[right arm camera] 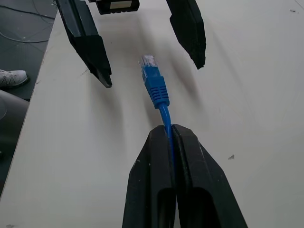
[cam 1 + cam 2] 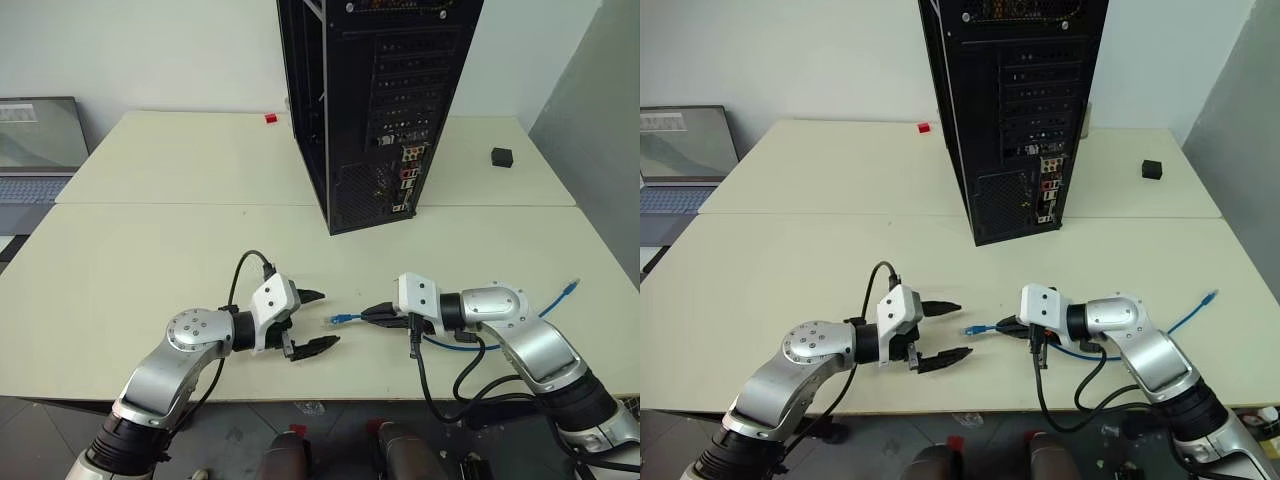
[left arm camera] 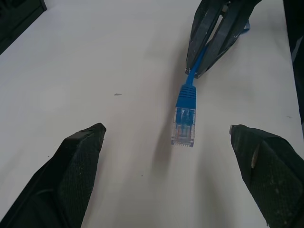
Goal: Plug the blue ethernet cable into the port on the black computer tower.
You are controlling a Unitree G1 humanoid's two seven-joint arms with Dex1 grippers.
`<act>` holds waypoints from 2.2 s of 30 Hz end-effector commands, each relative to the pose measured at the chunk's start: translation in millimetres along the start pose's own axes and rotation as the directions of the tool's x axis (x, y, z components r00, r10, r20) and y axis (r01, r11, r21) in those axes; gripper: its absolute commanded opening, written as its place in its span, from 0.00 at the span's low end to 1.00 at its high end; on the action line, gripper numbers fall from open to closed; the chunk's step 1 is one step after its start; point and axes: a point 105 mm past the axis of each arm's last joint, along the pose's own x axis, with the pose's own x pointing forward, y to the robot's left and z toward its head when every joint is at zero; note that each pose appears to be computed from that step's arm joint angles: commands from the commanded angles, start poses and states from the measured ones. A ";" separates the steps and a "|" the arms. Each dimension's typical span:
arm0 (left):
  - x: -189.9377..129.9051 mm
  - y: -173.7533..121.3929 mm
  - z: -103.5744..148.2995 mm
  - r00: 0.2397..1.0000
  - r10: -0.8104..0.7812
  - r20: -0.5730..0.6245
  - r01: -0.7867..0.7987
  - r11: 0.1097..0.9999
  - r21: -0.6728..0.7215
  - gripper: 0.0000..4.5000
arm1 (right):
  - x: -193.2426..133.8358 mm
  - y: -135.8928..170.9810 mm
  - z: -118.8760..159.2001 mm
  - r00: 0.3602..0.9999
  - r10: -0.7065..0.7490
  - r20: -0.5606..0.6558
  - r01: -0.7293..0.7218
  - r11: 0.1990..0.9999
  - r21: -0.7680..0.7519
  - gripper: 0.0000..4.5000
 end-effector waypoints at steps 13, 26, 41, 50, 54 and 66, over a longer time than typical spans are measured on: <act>7.4 -4.4 3.7 0.999 -0.024 0.029 0.023 1.000 0.016 0.25 | -1.8 -0.8 19.9 0.999 0.012 0.035 -0.010 0.998 -0.066 0.00; 9.0 0.4 -0.8 0.999 0.013 0.029 -0.014 0.999 0.035 0.01 | -1.9 -0.8 21.8 0.999 0.024 0.025 -0.022 0.996 -0.086 0.00; 0.3 7.6 -4.7 0.998 0.037 0.045 -0.039 0.998 0.043 0.44 | -6.9 -7.9 17.5 1.000 0.004 0.001 -0.004 0.994 -0.111 0.00; -0.7 -5.5 14.9 0.991 -0.036 0.128 0.036 0.999 0.005 0.44 | -4.9 -2.8 8.7 0.999 0.027 -0.026 -0.031 0.991 -0.132 0.00; -2.7 -14.8 10.1 0.992 -0.097 0.084 0.094 0.995 0.040 0.44 | -4.9 -2.1 7.1 0.999 0.034 -0.031 -0.038 0.990 -0.139 0.00; 0.9 -7.9 4.3 0.995 -0.075 0.065 0.071 0.996 0.061 0.44 | -4.1 -2.0 6.2 0.999 0.037 -0.034 -0.041 0.987 -0.156 0.00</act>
